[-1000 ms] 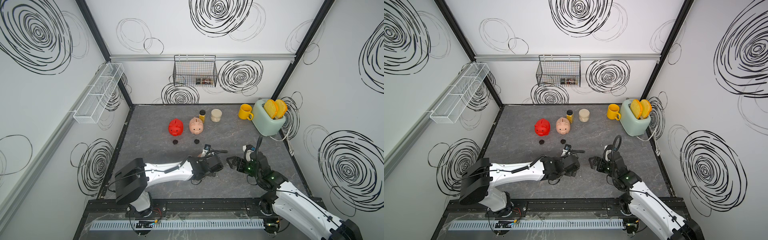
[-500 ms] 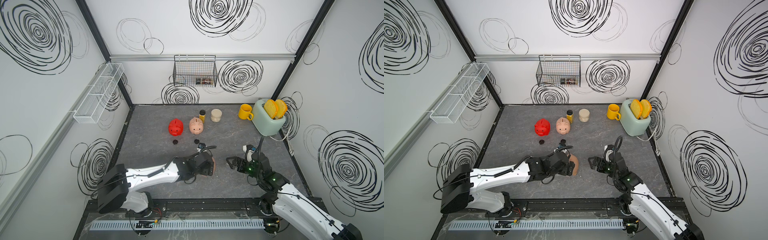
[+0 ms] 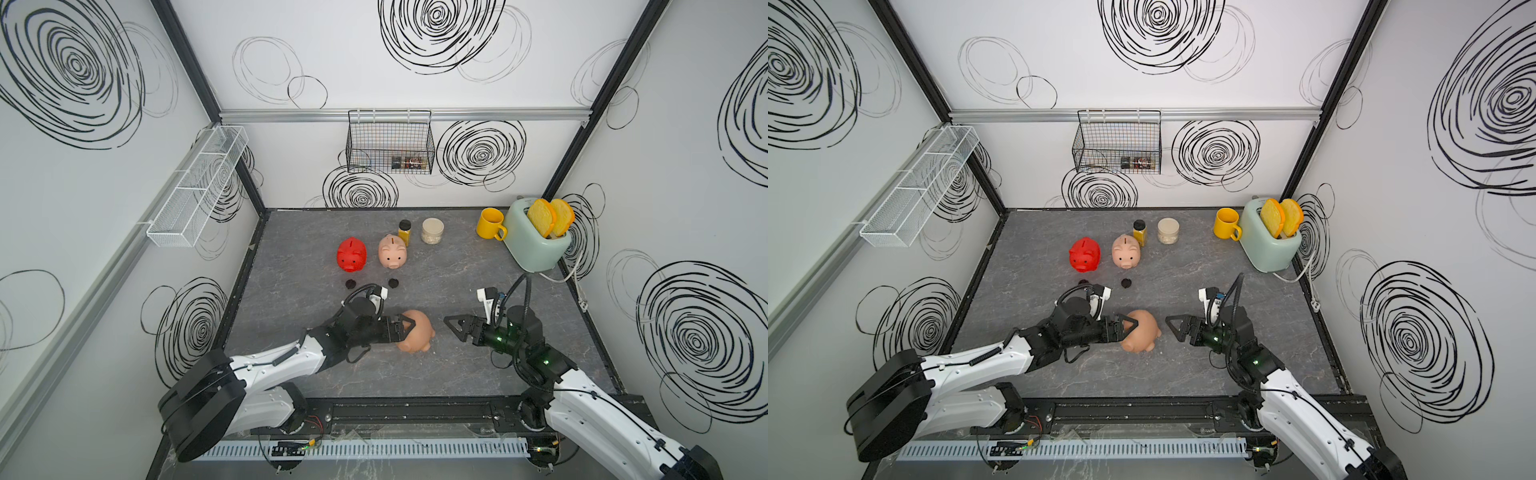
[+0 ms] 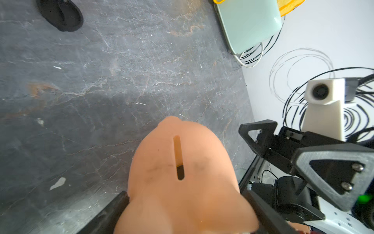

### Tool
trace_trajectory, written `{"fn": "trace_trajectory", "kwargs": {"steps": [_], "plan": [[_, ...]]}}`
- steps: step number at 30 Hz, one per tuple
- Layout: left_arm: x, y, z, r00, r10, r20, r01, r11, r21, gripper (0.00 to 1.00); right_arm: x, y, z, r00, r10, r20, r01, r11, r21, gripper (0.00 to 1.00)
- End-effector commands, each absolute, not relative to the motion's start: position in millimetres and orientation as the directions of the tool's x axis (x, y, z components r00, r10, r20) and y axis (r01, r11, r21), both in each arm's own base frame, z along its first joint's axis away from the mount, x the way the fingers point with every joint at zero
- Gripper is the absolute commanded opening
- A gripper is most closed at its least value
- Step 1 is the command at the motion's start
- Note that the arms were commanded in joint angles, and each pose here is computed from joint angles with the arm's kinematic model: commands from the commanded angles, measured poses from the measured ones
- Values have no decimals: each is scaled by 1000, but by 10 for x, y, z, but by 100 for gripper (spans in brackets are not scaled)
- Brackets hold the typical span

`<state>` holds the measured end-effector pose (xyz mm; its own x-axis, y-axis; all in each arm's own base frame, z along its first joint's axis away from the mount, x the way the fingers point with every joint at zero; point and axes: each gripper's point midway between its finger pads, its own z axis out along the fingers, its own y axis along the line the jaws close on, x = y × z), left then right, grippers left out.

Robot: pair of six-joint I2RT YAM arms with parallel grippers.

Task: Open piggy banks
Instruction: Adjust the piggy bank at the center of the board.

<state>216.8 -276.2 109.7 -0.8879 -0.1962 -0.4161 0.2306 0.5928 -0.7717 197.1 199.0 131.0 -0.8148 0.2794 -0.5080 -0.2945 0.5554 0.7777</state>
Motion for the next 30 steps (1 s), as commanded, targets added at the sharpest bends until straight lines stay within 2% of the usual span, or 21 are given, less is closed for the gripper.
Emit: {"fn": "trace_trajectory", "kwargs": {"steps": [1,5,15,26,27,30], "plan": [[2219,-2906,1550,-855,-261,-447,325,402,-856,89,1973,2115,1426,-820,276,-501,-323,499,804,94],[2238,-2853,1533,-844,-310,-437,318,367,-874,89,2001,2174,1343,-830,257,-496,-306,533,789,93],[2352,-2599,1309,-782,-426,-455,274,420,-865,92,1993,2244,1186,-846,229,-482,-271,594,758,91],[2232,-2506,1096,-796,-438,-418,244,399,-884,99,1998,2213,1136,-844,243,-478,-253,606,754,91],[2222,-2503,1095,-797,-437,-416,245,396,-885,96,1997,2211,1130,-845,243,-477,-251,606,754,91],[2216,-2474,1089,-796,-444,-412,240,394,-887,96,1992,2208,1109,-846,241,-475,-249,610,752,90]]}}
